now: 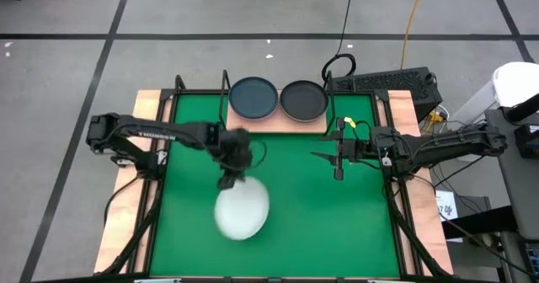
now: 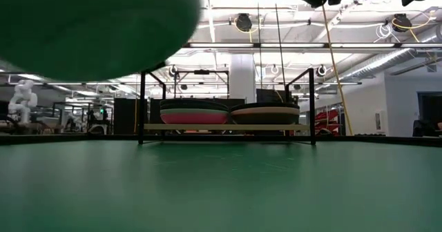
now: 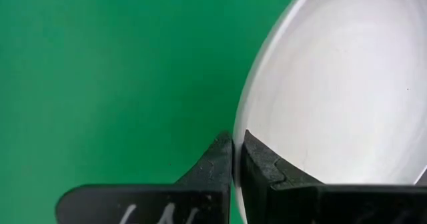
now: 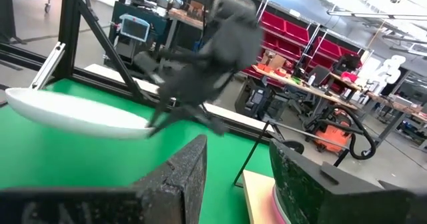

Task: Place and stack plates onto a shelf
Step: Stack the white plate on top of the black plate on the shelf

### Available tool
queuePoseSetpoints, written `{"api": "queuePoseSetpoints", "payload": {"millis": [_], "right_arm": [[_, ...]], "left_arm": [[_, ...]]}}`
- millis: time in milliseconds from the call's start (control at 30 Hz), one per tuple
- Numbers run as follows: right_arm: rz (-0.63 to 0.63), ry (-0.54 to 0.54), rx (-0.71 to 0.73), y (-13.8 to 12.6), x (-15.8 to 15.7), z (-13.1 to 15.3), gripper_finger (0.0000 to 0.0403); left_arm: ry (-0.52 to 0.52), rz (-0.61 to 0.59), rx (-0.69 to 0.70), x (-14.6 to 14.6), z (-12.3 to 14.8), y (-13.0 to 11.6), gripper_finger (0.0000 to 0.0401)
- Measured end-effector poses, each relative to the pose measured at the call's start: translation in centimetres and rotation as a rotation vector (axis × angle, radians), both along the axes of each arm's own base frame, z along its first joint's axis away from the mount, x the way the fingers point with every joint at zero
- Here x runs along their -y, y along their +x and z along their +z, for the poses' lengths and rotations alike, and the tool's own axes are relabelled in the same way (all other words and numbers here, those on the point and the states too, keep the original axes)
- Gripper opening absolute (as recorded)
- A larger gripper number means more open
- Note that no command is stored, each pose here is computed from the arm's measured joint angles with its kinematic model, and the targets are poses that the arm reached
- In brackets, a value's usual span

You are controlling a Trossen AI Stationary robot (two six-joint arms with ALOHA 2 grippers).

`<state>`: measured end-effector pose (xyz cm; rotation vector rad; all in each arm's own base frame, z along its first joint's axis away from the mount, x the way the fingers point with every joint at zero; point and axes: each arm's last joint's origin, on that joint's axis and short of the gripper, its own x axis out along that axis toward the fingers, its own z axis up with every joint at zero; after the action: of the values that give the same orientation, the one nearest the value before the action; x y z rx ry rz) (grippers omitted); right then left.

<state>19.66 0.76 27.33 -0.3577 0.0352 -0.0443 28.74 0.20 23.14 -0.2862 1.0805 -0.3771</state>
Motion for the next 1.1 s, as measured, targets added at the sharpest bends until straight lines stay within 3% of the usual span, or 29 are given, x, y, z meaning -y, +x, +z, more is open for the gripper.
{"api": "queuePoseSetpoints", "payload": {"millis": [67,233,533,800,1100], "right_arm": [[0.000,0.000,0.005,0.0,0.0,0.0,0.0144],[0.000,-0.004,0.004,0.0,0.0,0.0,0.0144],[0.000,-0.011,0.004,0.0,0.0,0.0,0.0144],[-0.007,-0.030,0.019,0.0,0.0,0.2,0.0144],[-0.008,-0.028,0.023,0.0,0.0,0.2,0.0144]], "left_arm": [[0.063,0.018,0.108,-1.6,1.8,0.9,0.0010],[0.296,0.245,0.279,-6.9,6.1,2.0,0.0010],[0.372,0.518,0.530,-14.3,11.3,1.6,0.0010],[0.348,0.677,0.548,-19.4,11.6,3.2,0.0010],[0.328,0.716,0.447,-23.8,8.8,7.0,0.0010]]}}
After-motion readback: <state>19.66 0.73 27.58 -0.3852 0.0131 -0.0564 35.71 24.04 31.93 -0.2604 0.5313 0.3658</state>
